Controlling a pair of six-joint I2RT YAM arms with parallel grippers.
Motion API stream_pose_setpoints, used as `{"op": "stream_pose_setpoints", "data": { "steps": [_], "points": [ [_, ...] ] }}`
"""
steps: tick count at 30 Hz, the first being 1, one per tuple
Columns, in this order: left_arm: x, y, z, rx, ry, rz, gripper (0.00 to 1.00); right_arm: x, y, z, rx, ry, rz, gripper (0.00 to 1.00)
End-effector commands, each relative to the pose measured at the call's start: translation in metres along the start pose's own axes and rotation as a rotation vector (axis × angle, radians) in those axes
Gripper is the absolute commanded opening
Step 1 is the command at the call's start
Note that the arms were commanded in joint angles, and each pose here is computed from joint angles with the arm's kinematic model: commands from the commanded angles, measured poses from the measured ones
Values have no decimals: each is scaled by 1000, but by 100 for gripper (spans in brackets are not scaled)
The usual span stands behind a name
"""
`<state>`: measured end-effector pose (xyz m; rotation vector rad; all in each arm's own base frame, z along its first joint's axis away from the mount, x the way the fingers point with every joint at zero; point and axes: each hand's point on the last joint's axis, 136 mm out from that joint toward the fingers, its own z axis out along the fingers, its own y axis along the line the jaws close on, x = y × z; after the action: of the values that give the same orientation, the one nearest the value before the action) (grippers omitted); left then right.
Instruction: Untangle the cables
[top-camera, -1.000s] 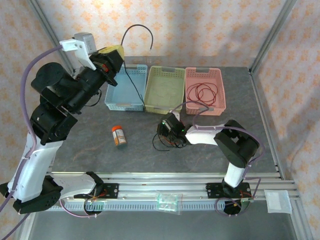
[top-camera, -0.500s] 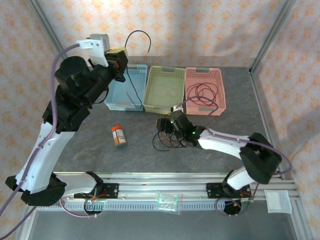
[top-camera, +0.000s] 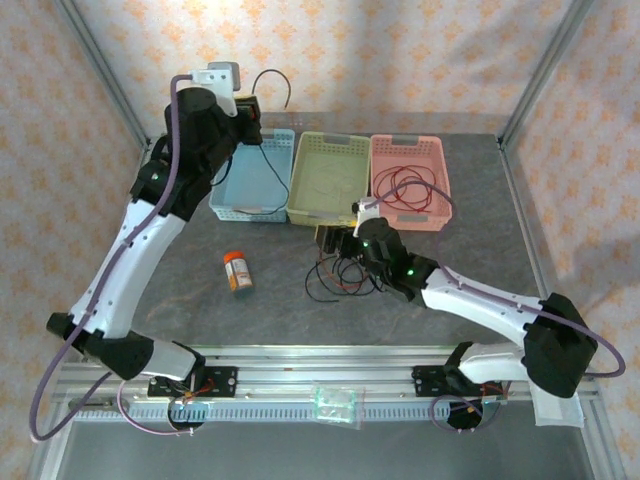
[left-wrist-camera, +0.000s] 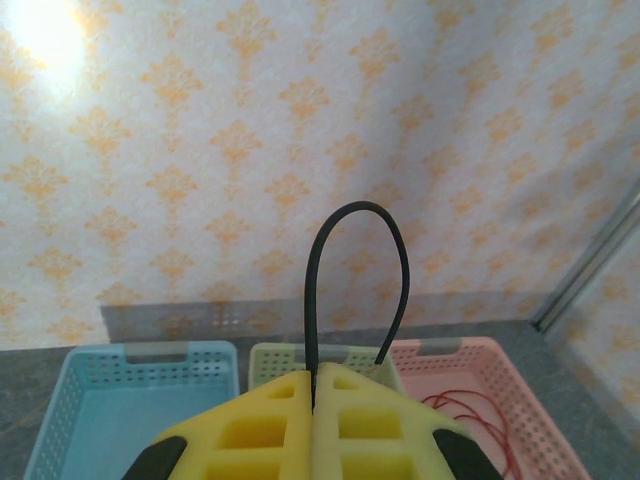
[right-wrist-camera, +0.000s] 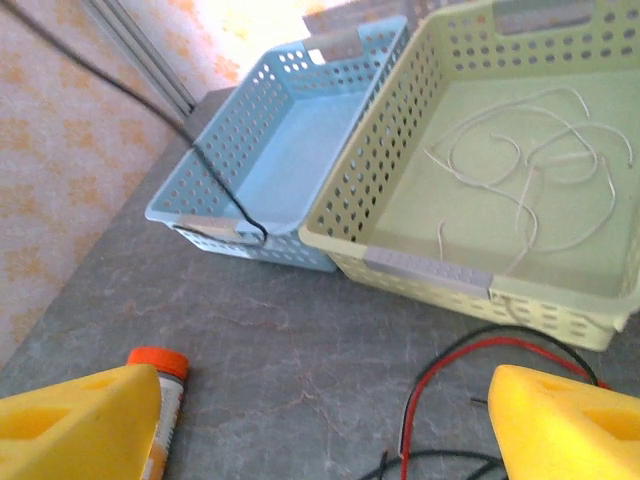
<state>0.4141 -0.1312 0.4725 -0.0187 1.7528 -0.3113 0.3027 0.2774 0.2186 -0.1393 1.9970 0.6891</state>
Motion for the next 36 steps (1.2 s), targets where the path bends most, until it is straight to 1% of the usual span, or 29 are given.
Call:
{"op": "stream_pose_setpoints", "data": {
  "steps": [1, 5, 9, 15, 18, 23, 30, 33, 36],
  "points": [
    [-25, 10, 7, -29, -72, 8, 0, -51, 26, -10, -62, -140, -31, 85],
    [-33, 20, 29, -39, -80, 8, 0, -65, 38, -8, -88, -156, -52, 85],
    [-53, 22, 38, -25, -111, 2, 0, -67, 41, -7, -94, -155, -46, 85],
    [-91, 4, 22, 59, -204, -3, 0, -66, 37, -12, -91, -171, -28, 84],
    [-102, 2, 16, 66, -238, 1, 0, -69, 36, -14, -84, -184, -23, 84],
    [-110, 7, 22, 44, -255, 9, 0, -77, 40, -16, -90, -196, -31, 84],
    [-120, 5, 31, 60, -277, 4, 0, -89, 47, -21, -104, -216, -33, 84],
    [-115, 9, 42, 43, -270, 8, 0, -91, 48, -22, -106, -220, -33, 84],
    [-103, 17, 60, 22, -240, 11, 0, -96, 49, -22, -100, -222, -32, 84]
  ]
}}
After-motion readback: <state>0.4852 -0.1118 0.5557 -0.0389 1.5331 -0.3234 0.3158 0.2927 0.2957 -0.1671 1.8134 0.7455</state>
